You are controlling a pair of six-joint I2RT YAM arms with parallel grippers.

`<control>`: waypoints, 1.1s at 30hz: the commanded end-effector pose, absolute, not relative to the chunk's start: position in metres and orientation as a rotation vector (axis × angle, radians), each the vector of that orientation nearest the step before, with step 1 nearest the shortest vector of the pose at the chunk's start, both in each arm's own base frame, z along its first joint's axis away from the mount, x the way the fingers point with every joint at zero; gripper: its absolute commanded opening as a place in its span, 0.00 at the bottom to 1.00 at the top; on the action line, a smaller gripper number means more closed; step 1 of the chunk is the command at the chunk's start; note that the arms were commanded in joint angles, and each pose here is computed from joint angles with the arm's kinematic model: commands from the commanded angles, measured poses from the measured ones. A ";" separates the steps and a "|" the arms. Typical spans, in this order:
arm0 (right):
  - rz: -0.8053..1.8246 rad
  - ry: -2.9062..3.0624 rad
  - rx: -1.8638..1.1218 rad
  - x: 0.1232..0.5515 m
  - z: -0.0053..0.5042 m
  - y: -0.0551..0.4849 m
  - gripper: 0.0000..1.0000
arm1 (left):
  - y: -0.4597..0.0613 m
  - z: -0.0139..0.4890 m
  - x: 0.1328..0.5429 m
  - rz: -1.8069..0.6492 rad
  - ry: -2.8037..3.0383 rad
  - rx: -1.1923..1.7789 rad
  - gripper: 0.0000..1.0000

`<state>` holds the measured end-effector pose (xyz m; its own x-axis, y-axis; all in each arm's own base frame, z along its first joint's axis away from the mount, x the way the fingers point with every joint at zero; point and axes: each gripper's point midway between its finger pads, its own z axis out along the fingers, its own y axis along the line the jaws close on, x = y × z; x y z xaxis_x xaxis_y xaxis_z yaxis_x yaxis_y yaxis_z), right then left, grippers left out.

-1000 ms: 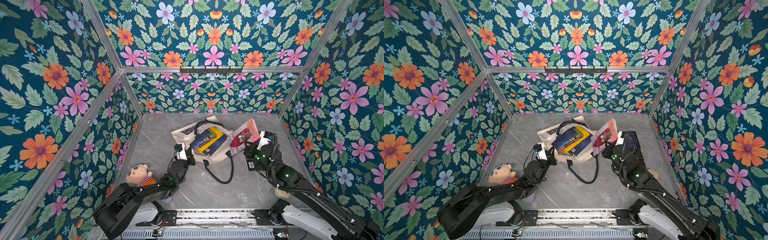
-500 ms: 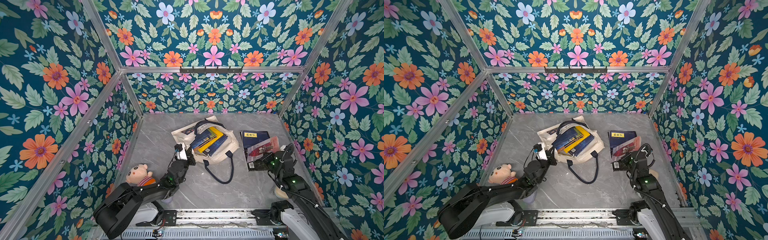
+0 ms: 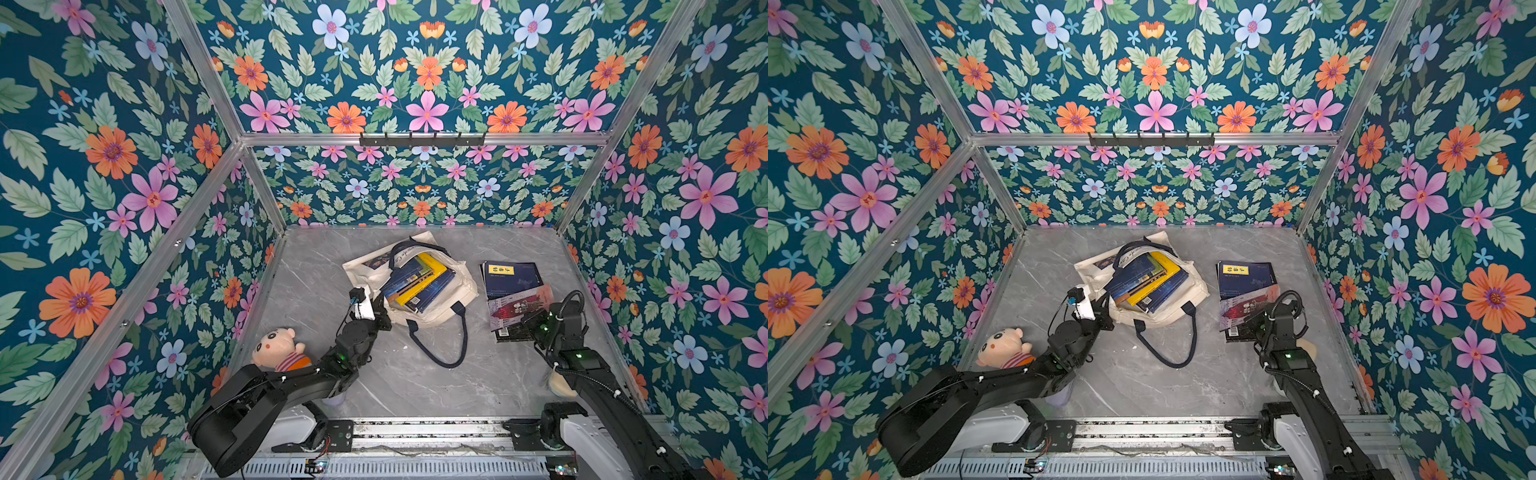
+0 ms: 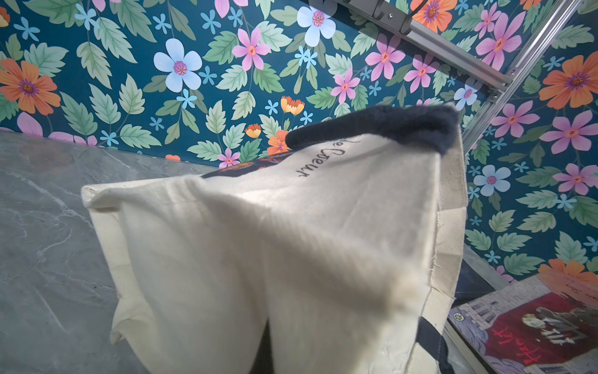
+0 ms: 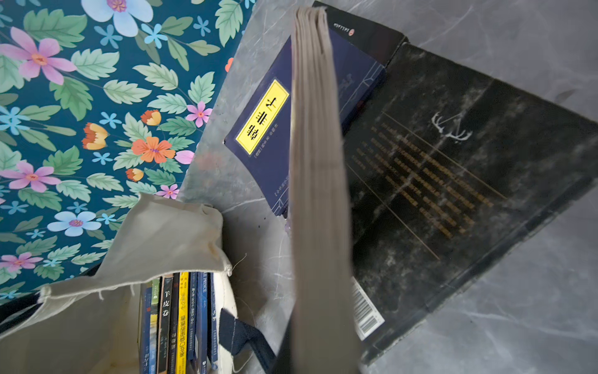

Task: Take out the books from the canvas bag
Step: Place the book on the book.

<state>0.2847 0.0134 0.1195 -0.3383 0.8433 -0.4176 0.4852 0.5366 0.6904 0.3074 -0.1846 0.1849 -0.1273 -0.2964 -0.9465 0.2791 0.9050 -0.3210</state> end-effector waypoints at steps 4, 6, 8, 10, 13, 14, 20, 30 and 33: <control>0.533 2.008 1.235 0.280 0.096 -0.006 0.00 | -0.186 0.194 0.309 -0.515 1.594 -0.025 0.00; 0.580 2.016 1.267 0.283 0.089 -0.008 0.00 | -0.186 0.194 0.309 -0.516 1.594 -0.025 0.00; 0.603 2.029 1.277 0.286 0.085 -0.008 0.00 | -0.186 0.195 0.309 -0.518 1.593 -0.026 0.00; 0.606 2.043 1.272 0.287 0.084 -0.007 0.00 | -0.186 0.194 0.309 -0.517 1.594 -0.024 0.00; 0.590 2.055 1.276 0.287 0.081 -0.008 0.00 | -0.186 0.194 0.309 -0.515 1.594 -0.027 0.00; 0.579 2.062 1.276 0.287 0.081 -0.009 0.00 | -0.186 0.194 0.309 -0.515 1.594 -0.025 0.00; 0.542 2.116 1.301 0.285 0.071 -0.010 0.00 | -0.186 0.194 0.309 -0.516 1.594 -0.025 0.00; 0.515 2.152 1.318 0.281 0.070 -0.011 0.17 | -0.185 0.196 0.308 -0.517 1.590 -0.028 0.00; 0.507 2.156 1.320 0.280 0.071 -0.012 0.26 | -0.185 0.196 0.308 -0.515 1.589 -0.028 0.00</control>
